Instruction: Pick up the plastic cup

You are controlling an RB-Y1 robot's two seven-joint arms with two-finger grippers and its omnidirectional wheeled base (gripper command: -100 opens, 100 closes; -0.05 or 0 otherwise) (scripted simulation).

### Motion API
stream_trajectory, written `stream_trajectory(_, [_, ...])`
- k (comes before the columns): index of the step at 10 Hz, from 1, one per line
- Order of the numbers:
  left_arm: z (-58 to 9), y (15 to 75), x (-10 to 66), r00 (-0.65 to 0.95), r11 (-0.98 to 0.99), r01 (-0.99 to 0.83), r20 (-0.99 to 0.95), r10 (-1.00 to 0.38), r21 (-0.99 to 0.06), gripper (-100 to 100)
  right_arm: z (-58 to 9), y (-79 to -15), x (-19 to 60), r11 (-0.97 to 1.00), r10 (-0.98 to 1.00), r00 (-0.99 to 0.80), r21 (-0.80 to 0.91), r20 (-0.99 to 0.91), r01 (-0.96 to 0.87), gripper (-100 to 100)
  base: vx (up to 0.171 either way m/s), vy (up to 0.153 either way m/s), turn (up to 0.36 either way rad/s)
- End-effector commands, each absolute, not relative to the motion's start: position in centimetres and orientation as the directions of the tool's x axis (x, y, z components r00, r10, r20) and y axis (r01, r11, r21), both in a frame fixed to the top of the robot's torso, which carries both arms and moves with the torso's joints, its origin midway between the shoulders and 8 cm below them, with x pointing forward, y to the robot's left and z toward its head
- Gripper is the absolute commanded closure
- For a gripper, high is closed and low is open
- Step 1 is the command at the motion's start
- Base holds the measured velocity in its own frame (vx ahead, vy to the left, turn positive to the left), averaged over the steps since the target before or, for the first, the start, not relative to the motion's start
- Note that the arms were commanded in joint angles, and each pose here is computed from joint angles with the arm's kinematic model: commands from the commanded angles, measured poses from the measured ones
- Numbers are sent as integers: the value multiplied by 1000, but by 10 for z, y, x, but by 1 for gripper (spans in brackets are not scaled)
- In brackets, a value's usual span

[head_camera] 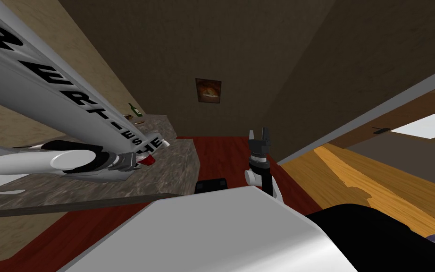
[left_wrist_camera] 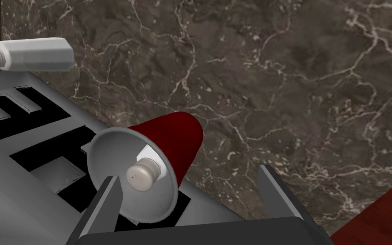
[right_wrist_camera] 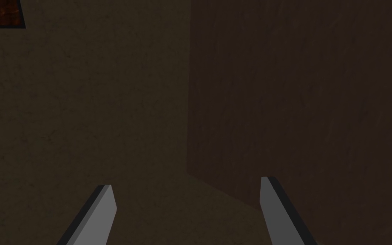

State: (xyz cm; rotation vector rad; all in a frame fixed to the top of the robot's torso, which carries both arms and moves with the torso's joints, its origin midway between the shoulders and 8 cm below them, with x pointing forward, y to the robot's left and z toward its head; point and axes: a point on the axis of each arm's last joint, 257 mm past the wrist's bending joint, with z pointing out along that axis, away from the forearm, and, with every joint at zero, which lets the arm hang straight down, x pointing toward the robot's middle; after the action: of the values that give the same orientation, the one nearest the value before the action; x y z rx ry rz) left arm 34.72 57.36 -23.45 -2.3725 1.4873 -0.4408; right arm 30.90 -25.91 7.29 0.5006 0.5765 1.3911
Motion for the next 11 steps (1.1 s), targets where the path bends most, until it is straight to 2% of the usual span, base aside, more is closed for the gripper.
stream_trajectory(1, [-233, 580, 337, 445, -443, -814, 86, -891, -376, -100, 73, -259, 309, 118, 993, 85, 639, -82, -760, 0, 83, 16, 5])
stream_trajectory(4, [-232, 584, 333, 461, -457, -814, 81, -884, -359, -100, 73, -259, 309, 118, 993, 85, 639, -82, -760, 0, 44, 14, 3])
stream_trajectory(5, [-232, 584, 333, 463, -459, -814, 80, -883, -355, 0, 73, -259, 309, 118, 993, 85, 639, -82, -760, 0, 0, 0, 0])
stream_trajectory(6, [-236, 596, 328, 487, -482, -801, 82, -870, -355, -100, 73, -259, 309, 118, 993, 85, 639, -82, -760, 0, -29, -9, -212])
stream_trajectory(11, [-251, 637, 306, 571, -558, -749, 81, -817, -357, -100, 73, -259, 309, 118, 993, 85, 639, -82, -760, 0, -75, -14, -209])
